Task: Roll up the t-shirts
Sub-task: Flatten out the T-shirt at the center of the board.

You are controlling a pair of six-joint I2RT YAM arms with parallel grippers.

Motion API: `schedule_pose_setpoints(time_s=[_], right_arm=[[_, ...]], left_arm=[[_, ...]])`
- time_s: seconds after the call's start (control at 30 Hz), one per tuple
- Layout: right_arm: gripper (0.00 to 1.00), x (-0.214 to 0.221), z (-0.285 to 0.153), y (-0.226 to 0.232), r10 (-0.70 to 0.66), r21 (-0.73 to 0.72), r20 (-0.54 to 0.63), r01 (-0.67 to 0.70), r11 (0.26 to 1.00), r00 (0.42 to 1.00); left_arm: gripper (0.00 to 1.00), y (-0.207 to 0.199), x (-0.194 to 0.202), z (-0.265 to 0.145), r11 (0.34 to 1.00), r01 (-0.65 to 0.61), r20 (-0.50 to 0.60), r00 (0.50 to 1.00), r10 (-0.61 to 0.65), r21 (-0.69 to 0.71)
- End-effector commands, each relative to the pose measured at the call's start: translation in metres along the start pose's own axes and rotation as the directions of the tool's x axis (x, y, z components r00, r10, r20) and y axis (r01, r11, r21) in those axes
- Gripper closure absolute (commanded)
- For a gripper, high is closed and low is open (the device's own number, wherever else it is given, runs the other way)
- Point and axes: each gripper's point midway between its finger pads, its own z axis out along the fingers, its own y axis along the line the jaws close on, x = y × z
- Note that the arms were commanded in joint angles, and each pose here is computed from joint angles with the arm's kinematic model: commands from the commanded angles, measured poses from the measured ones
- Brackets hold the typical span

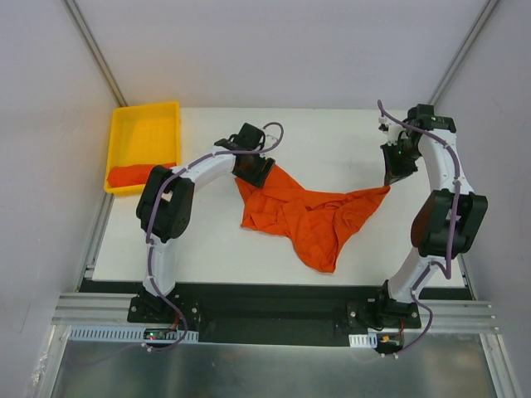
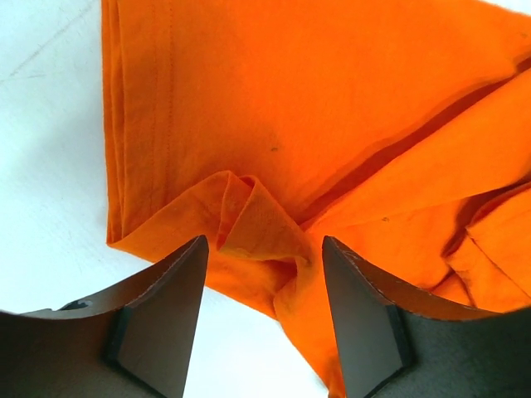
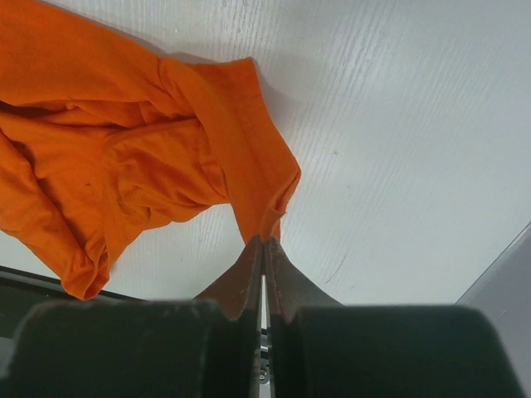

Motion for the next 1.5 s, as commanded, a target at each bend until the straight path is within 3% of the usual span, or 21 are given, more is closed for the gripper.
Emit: schedule_pose_setpoints(time_s=[0.0,0.13,0.27,0.3,0.4,0.5,0.6,0.7,0.8,0.87,0.93,0.97,1.07,1.2,1.47], right_arm=[[0.99,-0.009,-0.012,0.005,0.001,0.0,0.036,-0.001,1.0,0.999],[0.99,-0.005,-0.012,0.006,-0.007,0.003,0.031,0.007,1.0,0.999],[0.99,-0.002,-0.012,0.004,-0.01,0.013,0.023,0.009,1.0,1.0],[0.99,-0.001,-0.012,0.004,-0.013,0.018,0.022,0.012,1.0,1.0],[0.99,0.003,-0.012,0.001,-0.018,0.033,0.012,0.018,0.999,1.0],[0.99,0.006,-0.012,-0.004,-0.016,0.053,0.009,0.015,0.998,1.0],[0.99,0.008,-0.011,-0.007,-0.022,0.056,0.0,0.022,0.998,1.0],[0.99,0.011,-0.008,-0.008,-0.019,0.06,-0.011,0.019,0.998,1.0],[0.99,0.012,-0.01,-0.005,-0.033,0.061,-0.008,0.033,0.998,0.999],[0.99,0.012,-0.013,-0.004,-0.05,0.072,-0.007,0.051,0.996,0.999],[0.99,0.01,-0.014,-0.004,-0.062,0.081,-0.002,0.062,0.995,0.998],[0.99,0.009,-0.015,-0.003,-0.07,0.087,0.0,0.07,0.994,0.998],[0.99,0.008,-0.016,-0.002,-0.089,0.099,0.0,0.089,0.991,0.996],[0.99,0.009,-0.013,0.001,-0.111,0.1,-0.012,0.112,0.989,0.994],[0.99,0.011,-0.008,-0.001,-0.124,0.109,-0.038,0.127,0.986,0.992]], left_arm=[[0.43,0.002,0.012,0.009,1.0,0.007,-0.044,0.999,-0.007,0.0],[0.52,0.001,0.011,0.013,1.0,0.0,-0.046,0.999,0.0,0.013],[0.95,0.004,0.002,0.003,1.0,-0.015,-0.02,1.0,0.014,-0.008],[1.0,0.005,-0.006,-0.01,1.0,-0.026,0.008,1.0,0.026,-0.018],[1.0,0.007,-0.014,-0.053,0.999,-0.035,0.072,0.997,0.037,-0.023],[1.0,0.016,0.009,-0.096,1.0,0.01,0.084,0.996,-0.008,-0.025],[1.0,0.028,0.072,-0.122,0.994,0.106,-0.051,0.993,-0.107,-0.018],[1.0,0.024,0.14,-0.135,0.978,0.207,-0.262,0.945,-0.197,0.008],[0.65,0.013,0.185,-0.146,0.965,0.257,-0.445,0.871,-0.21,0.048],[0.53,0.018,0.196,-0.149,0.967,0.253,-0.473,0.855,-0.21,0.027],[0.52,0.035,0.19,-0.148,0.971,0.239,-0.424,0.879,-0.219,-0.007],[0.51,0.047,0.17,-0.143,0.975,0.222,-0.349,0.912,-0.216,-0.024],[0.51,0.066,0.124,-0.134,0.976,0.215,-0.251,0.944,-0.216,-0.029],[0.56,0.08,0.079,-0.111,0.969,0.248,-0.211,0.947,-0.244,-0.01],[0.51,0.084,0.039,-0.077,0.969,0.224,-0.185,0.962,-0.201,0.109]])
